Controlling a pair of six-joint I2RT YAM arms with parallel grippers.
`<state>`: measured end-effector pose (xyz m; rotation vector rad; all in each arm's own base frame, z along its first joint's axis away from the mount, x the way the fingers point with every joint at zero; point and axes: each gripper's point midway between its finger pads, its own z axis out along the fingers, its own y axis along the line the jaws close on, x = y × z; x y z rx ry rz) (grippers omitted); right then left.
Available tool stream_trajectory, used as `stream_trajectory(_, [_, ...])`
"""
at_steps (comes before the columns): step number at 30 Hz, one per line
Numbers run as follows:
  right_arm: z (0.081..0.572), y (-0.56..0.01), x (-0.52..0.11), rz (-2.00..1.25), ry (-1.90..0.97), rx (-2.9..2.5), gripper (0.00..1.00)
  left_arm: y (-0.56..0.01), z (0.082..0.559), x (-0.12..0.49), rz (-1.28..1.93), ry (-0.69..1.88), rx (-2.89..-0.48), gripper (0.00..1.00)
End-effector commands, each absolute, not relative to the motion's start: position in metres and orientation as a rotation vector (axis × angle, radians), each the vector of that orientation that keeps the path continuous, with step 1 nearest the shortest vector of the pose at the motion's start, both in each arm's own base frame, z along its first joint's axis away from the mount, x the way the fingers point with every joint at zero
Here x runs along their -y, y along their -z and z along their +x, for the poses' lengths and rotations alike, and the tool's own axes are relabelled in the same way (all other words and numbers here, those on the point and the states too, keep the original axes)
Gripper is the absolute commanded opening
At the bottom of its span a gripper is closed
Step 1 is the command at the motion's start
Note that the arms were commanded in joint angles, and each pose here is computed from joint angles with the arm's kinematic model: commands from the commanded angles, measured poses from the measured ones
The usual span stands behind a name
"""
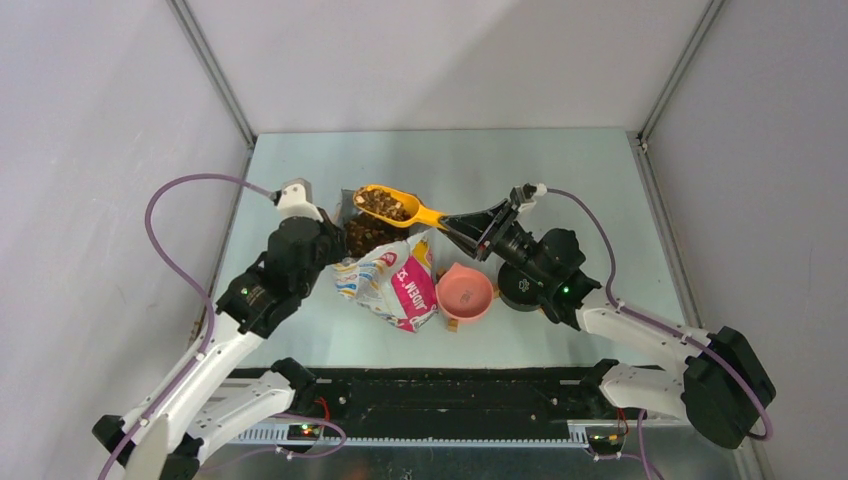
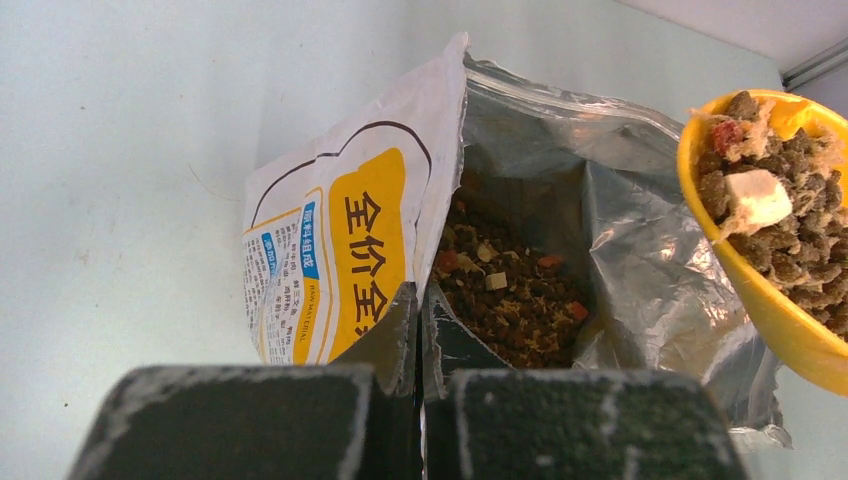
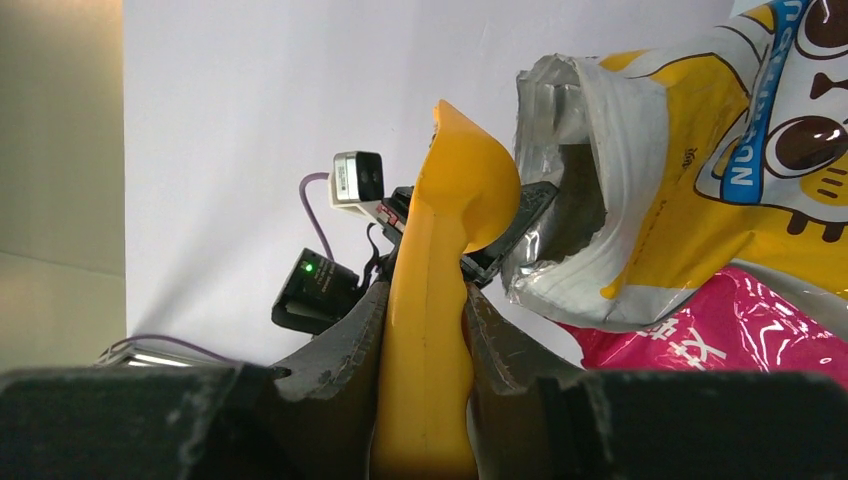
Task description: Serve the pet food
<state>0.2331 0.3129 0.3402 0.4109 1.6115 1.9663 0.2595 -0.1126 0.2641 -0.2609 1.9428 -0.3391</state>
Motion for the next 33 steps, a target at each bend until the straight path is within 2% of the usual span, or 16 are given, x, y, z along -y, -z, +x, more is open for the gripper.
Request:
stream_trajectory(1, [0.227,-0.366,-0.303,0.385,-2.009,-1.48,0.0,-0.293,0.258,0.124,-0.283,0.475,-1.85,0.0])
stream_trajectory(9, [0.229,-0.367,-0.296,0.432,-2.076,-1.387,0.0,-0.296,0.256,0.122,-0.297,0.482,-1.845,0.0])
stream_trajectory(13, [0.217,-0.367,-0.319,0.372,-2.065,-1.418,0.0,-0.298,0.256,0.121,-0.306,0.487,-1.827,0.0])
stream_trajectory(17, [0.227,-0.361,-0.303,0.462,-2.099,-1.369,0.0,-0.298,0.256,0.118,-0.316,0.474,-1.828,0.0])
stream_trajectory(22, [0.221,-0.365,-0.313,0.373,-2.116,-1.436,0.0,-0.294,0.257,0.118,-0.32,0.469,-1.839,0.0])
stream_trajectory(33, [0.218,-0.362,-0.303,0.373,-1.996,-1.49,0.0,-0.291,0.259,0.119,-0.311,0.458,-1.841,0.0])
